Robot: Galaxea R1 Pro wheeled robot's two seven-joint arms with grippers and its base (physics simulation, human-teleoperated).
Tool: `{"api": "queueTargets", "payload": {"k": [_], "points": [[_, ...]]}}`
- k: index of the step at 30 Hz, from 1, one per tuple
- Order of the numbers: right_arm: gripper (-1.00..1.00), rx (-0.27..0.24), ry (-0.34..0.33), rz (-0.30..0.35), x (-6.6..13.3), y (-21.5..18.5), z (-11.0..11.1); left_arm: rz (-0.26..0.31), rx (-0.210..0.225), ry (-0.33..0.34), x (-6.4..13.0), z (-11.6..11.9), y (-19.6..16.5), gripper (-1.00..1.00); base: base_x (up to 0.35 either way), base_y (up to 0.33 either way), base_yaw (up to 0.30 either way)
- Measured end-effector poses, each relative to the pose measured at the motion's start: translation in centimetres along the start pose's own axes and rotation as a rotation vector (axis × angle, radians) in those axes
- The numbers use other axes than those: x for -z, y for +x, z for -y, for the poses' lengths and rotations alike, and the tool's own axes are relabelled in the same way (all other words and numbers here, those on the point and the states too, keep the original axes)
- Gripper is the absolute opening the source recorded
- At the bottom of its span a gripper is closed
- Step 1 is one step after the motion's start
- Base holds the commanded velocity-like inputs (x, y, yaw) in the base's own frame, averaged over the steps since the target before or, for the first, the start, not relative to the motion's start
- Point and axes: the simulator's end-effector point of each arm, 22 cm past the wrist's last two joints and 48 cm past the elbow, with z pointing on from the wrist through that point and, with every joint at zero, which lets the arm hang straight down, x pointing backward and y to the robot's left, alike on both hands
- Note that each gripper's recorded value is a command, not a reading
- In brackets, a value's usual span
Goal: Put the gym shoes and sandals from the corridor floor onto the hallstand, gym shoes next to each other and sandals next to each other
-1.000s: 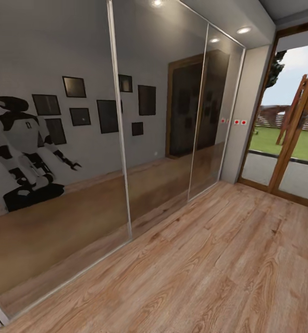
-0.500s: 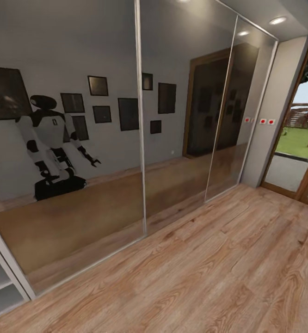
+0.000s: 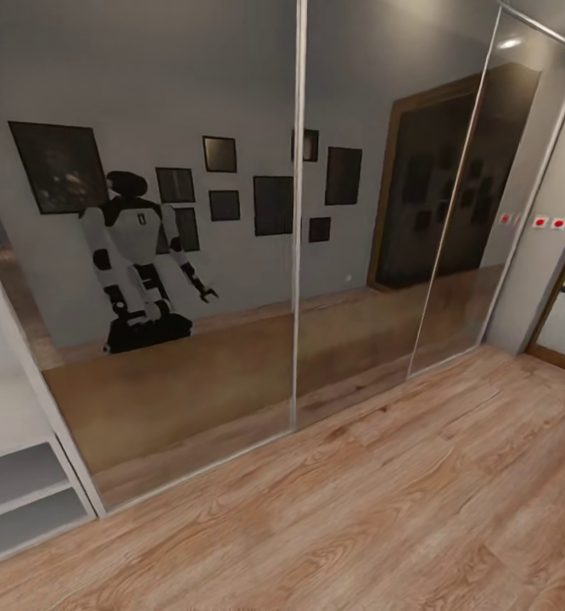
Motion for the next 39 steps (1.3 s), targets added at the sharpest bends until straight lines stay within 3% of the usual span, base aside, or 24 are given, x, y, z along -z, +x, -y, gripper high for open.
{"api": "queueTargets", "payload": {"k": [7, 10, 17, 39], "points": [[1.0, 0.0, 0.001, -0.004, 0.0, 0.2, 0.0, -0.003, 0.005, -0.01, -0.1, -0.5, 0.1, 1.0, 0.0, 0.0, 0.259], [1.0, 0.001, 0.0, -0.007, -0.1, 0.4, 0.0, -0.004, 0.035, -0.031, -0.2, -1.1, 0.3, 1.0, 0.0, 0.0, 0.26], [1.0, 0.001, 0.0, -0.011, -0.7, 1.6, -0.2, -0.009, 0.055, -0.044, -0.9, -1.4, 1.4, 1.0, 0.0, 0.0, 0.262], [1.0, 0.003, -0.004, -0.021, -2.8, 5.4, -0.9, -0.02, 0.061, -0.045, -3.4, -1.0, 5.0, 1.0, 0.0, 0.0, 0.271]]}}
